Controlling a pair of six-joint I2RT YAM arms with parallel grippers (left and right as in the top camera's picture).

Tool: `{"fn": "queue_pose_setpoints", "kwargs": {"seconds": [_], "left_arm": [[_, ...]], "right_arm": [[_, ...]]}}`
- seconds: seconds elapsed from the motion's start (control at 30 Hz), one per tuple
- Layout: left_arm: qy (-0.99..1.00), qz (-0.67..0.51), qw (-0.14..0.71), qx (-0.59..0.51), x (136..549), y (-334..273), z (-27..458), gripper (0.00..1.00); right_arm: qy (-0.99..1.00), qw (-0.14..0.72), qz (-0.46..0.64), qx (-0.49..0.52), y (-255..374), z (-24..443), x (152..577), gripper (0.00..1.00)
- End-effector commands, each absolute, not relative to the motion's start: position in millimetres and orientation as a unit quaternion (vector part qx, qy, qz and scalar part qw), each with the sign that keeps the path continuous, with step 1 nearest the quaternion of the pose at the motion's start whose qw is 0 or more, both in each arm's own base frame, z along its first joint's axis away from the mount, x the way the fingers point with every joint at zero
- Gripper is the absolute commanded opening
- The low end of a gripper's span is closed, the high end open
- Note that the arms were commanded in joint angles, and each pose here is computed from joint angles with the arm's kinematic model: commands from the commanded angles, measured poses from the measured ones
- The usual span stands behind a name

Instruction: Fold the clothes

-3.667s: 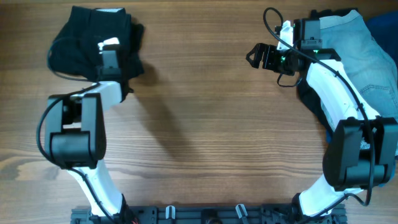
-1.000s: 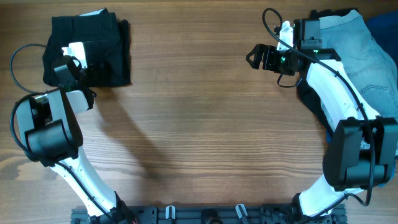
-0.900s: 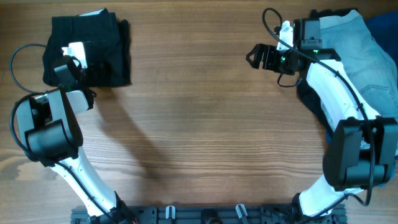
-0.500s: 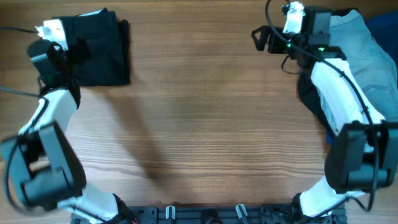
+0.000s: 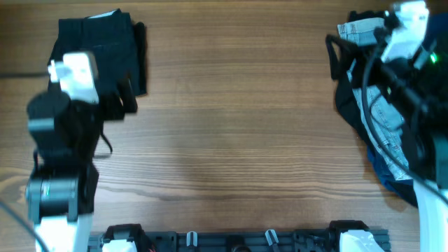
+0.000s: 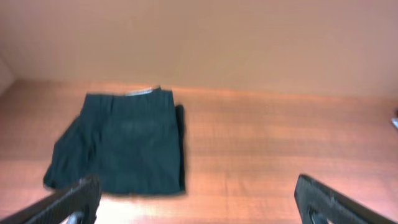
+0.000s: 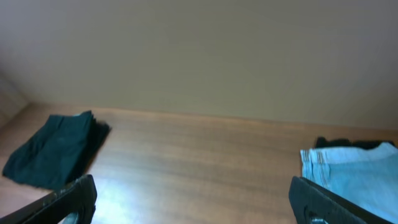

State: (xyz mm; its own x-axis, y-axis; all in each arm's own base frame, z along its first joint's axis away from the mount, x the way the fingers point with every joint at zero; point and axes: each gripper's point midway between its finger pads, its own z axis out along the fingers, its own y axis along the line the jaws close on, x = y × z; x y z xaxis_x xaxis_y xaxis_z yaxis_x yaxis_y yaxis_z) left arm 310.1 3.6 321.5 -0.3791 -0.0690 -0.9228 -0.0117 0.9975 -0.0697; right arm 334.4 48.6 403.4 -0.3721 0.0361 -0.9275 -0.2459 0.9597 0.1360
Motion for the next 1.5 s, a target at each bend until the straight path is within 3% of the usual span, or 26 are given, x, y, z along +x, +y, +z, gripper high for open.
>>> {"fn": "queue_pose_setpoints", "kwargs": {"seconds": [0.0, 0.27, 0.57, 0.7, 1.03, 1.47], "left_arm": [[0.837, -0.038, 0.546, -0.028, 276.2, -2.8, 320.4, 1.00], [0.861, -0.054, 0.505, -0.021, 247.5, -10.0, 301.2, 1.00], [0.866, -0.048, 0.497, -0.024, 246.0, -7.9, 297.3, 1.00], [0.889, -0.082, 0.450, -0.003, 224.7, -24.0, 275.7, 1.00], [0.761, -0.123, 0.636, 0.042, 248.7, -32.0, 238.7, 1.00], [0.737, -0.101, 0.668, 0.034, 246.1, -24.7, 167.1, 1.00]], "right_arm": [[0.824, 0.551, 0.116, -0.062, 45.3, 403.7, 320.5, 1.00], [0.857, 0.499, 0.119, -0.056, 45.4, 372.8, 326.3, 1.00], [0.890, 0.436, 0.123, -0.047, 45.5, 326.1, 360.4, 1.00], [0.910, 0.395, 0.124, -0.041, 45.6, 293.7, 378.7, 1.00], [0.949, 0.288, 0.128, -0.027, 45.7, 207.4, 410.4, 1.00], [0.961, 0.243, 0.129, -0.020, 45.8, 169.5, 418.3, 1.00]]}}
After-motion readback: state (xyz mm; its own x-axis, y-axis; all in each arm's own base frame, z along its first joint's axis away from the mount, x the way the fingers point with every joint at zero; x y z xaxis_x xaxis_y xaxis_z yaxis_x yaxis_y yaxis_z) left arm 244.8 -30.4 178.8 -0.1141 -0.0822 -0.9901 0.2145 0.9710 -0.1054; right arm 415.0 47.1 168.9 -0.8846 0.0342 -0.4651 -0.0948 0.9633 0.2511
